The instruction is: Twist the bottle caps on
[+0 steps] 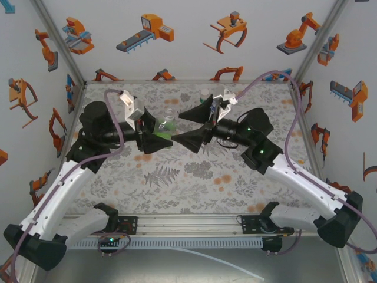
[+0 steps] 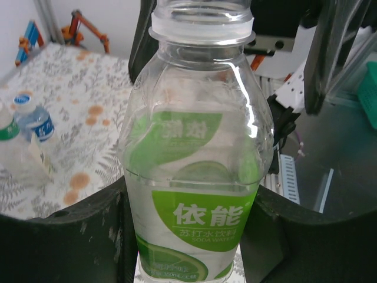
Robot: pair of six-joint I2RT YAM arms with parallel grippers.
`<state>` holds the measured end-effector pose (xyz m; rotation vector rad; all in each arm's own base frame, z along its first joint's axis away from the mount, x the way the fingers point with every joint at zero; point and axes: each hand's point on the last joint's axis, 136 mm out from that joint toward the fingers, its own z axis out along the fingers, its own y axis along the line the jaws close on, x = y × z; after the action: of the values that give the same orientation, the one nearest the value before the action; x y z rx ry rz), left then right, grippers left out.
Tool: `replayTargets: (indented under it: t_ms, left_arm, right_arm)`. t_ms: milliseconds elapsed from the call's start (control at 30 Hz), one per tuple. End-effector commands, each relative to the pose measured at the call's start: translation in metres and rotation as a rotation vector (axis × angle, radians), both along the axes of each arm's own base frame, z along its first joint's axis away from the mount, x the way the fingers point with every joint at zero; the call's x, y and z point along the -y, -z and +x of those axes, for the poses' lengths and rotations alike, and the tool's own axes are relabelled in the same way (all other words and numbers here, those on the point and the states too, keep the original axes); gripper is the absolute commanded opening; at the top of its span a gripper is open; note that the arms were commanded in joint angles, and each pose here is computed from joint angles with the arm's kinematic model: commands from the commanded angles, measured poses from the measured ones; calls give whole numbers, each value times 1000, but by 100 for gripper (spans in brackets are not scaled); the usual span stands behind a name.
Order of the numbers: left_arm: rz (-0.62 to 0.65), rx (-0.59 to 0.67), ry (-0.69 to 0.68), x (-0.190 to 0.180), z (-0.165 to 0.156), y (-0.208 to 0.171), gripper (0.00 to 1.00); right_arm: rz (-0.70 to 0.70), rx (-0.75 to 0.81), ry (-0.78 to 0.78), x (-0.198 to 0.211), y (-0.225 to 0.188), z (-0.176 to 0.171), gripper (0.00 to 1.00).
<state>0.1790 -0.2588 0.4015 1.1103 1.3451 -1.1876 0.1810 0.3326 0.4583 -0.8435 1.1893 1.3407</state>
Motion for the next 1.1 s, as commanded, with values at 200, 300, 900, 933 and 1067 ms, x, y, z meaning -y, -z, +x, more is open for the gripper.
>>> replayTargets:
  t_ms: [200,300,900,933,1067]
  left_arm:
    - [-80,35,94,0,-32,-32,44]
    - [-82,33,99,1,-34,-33,44]
    - [-91,34,126,8,-36,-37,65]
    - [-92,33,128,9,-36,-36,65]
    - [-98,30,139,12,-36,-37,68]
  right_arm:
    - [106,142,-93,-20,-47,-26,80]
    - [97,141,-106,-26,-47,-28,76]
    - [137,144,-64,-24,-62,-29,39]
    - [146,144,-67,-24,-64,-30,39]
    - [171,142,-83,-25,-69,-34,38]
